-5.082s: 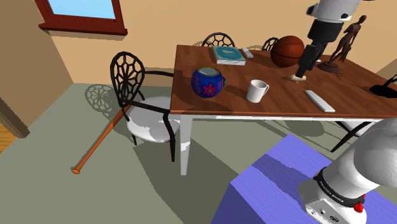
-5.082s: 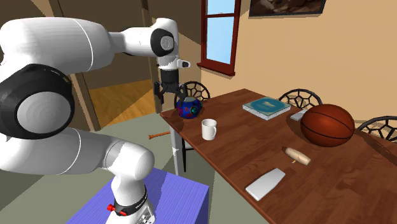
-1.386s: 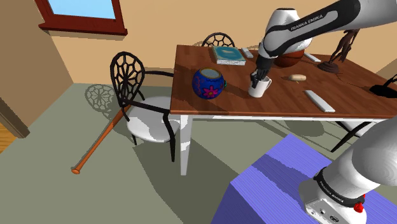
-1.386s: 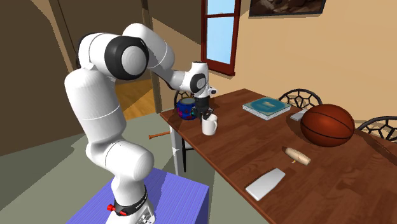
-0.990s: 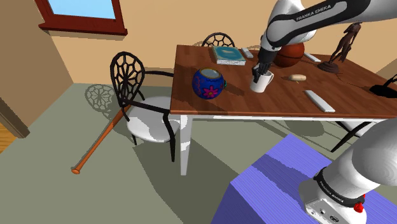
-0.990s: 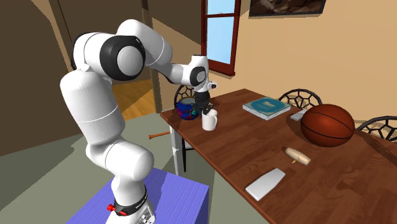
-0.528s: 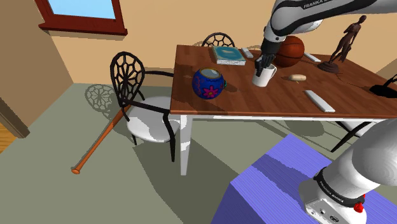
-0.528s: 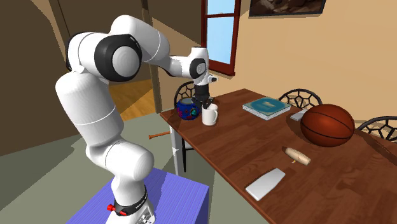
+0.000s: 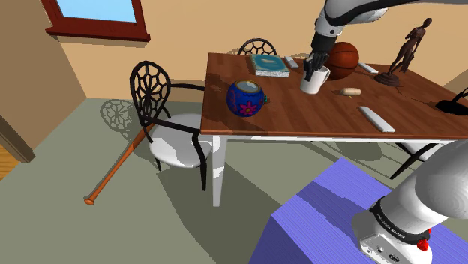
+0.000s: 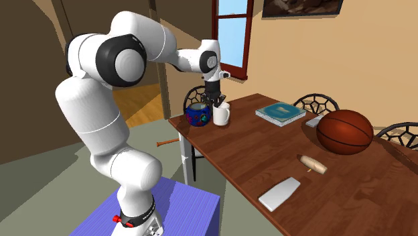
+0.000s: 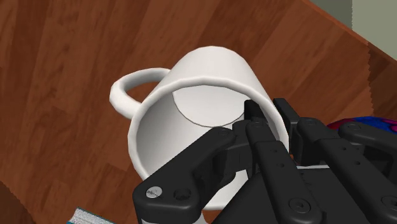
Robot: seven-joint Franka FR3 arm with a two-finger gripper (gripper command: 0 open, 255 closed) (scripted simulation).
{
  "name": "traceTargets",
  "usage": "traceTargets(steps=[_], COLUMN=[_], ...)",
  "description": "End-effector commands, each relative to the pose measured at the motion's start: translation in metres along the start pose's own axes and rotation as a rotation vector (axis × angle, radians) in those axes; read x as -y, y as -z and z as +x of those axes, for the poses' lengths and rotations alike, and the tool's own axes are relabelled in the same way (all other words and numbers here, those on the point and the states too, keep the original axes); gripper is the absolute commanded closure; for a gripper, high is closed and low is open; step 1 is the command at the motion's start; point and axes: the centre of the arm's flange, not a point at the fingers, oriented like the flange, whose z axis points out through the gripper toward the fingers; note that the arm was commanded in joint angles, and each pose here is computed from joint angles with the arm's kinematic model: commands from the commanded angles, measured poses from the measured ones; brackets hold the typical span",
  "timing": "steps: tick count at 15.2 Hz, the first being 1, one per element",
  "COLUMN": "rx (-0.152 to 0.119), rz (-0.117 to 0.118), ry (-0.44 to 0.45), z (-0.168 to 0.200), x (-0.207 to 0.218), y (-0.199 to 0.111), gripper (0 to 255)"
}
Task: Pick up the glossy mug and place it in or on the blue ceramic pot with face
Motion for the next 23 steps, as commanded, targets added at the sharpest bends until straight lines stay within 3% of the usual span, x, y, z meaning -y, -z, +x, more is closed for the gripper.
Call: traceTargets(steps=[1,13,23], rx=[0.000,0.000,0.000], rz=[0.000,0.000,0.000], ry=[0.000,0.000,0.000], z=[0.001,0.004,0.089], x=[0.000,-0.003,0.097], y=[0.012,0.074,0.088], gripper=[255,255,255])
